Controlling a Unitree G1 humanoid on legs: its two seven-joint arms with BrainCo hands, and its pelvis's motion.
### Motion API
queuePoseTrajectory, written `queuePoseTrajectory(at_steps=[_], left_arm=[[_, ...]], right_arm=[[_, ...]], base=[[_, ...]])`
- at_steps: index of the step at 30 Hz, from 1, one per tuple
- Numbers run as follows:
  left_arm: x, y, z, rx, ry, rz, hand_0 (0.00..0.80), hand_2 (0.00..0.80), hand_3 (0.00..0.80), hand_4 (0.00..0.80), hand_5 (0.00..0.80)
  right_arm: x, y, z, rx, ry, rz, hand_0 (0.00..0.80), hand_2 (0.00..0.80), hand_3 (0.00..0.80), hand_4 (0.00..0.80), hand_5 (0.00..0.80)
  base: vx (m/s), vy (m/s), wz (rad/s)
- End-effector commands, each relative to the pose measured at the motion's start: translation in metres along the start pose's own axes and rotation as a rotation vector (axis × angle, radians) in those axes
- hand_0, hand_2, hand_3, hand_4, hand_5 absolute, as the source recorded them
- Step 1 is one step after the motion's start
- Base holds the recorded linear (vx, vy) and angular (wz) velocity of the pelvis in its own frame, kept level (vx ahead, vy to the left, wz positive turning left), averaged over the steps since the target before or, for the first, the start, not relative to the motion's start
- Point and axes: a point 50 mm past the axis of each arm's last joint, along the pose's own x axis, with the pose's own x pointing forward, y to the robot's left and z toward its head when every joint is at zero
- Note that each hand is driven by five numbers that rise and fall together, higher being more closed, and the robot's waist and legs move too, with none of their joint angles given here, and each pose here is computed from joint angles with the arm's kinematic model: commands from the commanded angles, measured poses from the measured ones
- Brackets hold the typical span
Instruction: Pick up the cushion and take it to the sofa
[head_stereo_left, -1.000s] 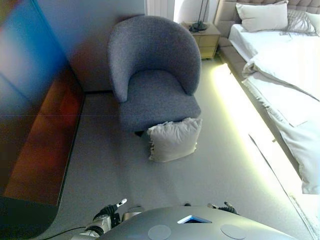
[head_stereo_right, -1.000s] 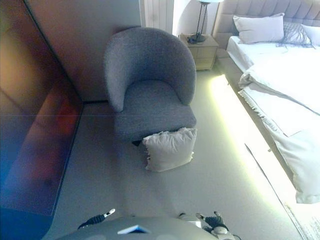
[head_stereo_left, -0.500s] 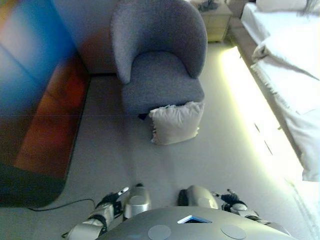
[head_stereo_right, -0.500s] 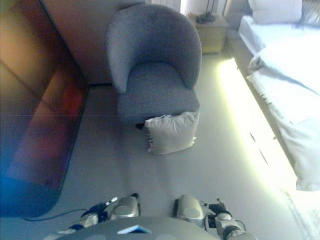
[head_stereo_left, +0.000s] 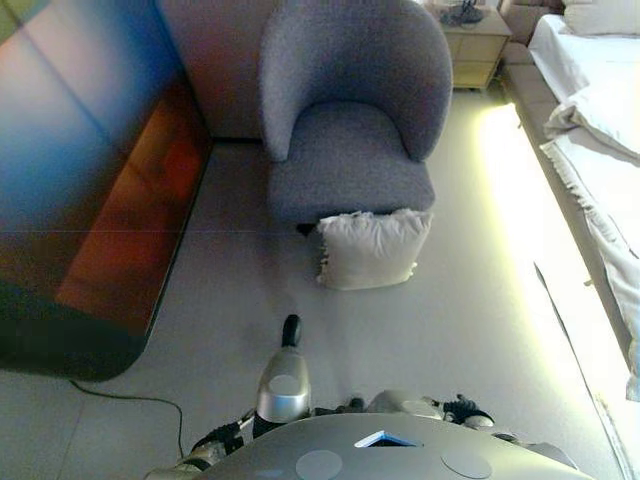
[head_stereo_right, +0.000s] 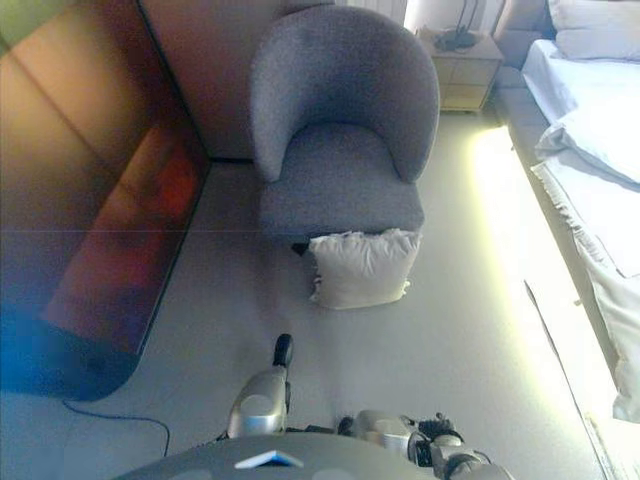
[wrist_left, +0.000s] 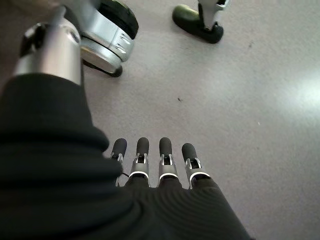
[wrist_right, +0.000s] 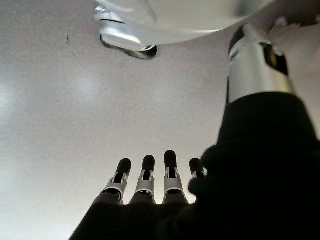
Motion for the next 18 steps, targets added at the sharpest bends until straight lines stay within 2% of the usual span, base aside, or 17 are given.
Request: queuePoseTrajectory(at_steps=[1,7,10,11,13,17,18], left_arm=[[0.000,-0.001,-0.007,-0.029,0.010,-0.007,0.000,0.000,0.000,0.000,0.000],[-0.001,0.012,0.020,0.036,-0.104,-0.003,0.000,0.000,0.000,0.000,0.000],[-0.001,0.012,0.029,0.045,-0.128,0.003,0.000,0.000,0.000,0.000,0.000],[-0.002,0.011,0.049,0.043,-0.161,-0.004,0.000,0.000,0.000,0.000,0.000],[-0.003,0.007,0.058,0.030,-0.167,-0.003,0.000,0.000,0.000,0.000,0.000],[-0.003,0.005,0.060,0.039,-0.158,0.001,0.000,0.000,0.000,0.000,0.000],[-0.002,0.006,0.054,0.063,-0.126,0.028,0.000,0.000,0.000,0.000,0.000]], right_arm=[[-0.002,0.003,-0.009,0.004,-0.004,-0.032,0.000,0.000,0.000,0.000,0.000],[-0.005,0.018,-0.001,-0.030,-0.110,0.042,0.000,0.000,0.000,0.000,0.000],[-0.005,0.018,0.008,-0.008,-0.140,0.040,0.000,0.000,0.000,0.000,0.000],[-0.004,0.016,0.018,0.005,-0.164,0.042,0.000,0.000,0.000,0.000,0.000],[-0.004,0.013,0.022,0.044,-0.162,0.038,0.000,0.000,0.000,0.000,0.000],[-0.003,0.011,0.025,0.110,-0.161,0.029,0.000,0.000,0.000,0.000,0.000],[-0.003,0.006,0.034,0.181,-0.186,0.017,0.000,0.000,0.000,0.000,0.000]], base=[[0.716,0.258,-0.39],[0.572,0.173,-0.49],[0.313,0.073,-0.15],[0.368,0.054,-0.14],[0.343,0.034,-0.20],[0.219,-0.020,-0.05],[0.309,-0.048,0.16]])
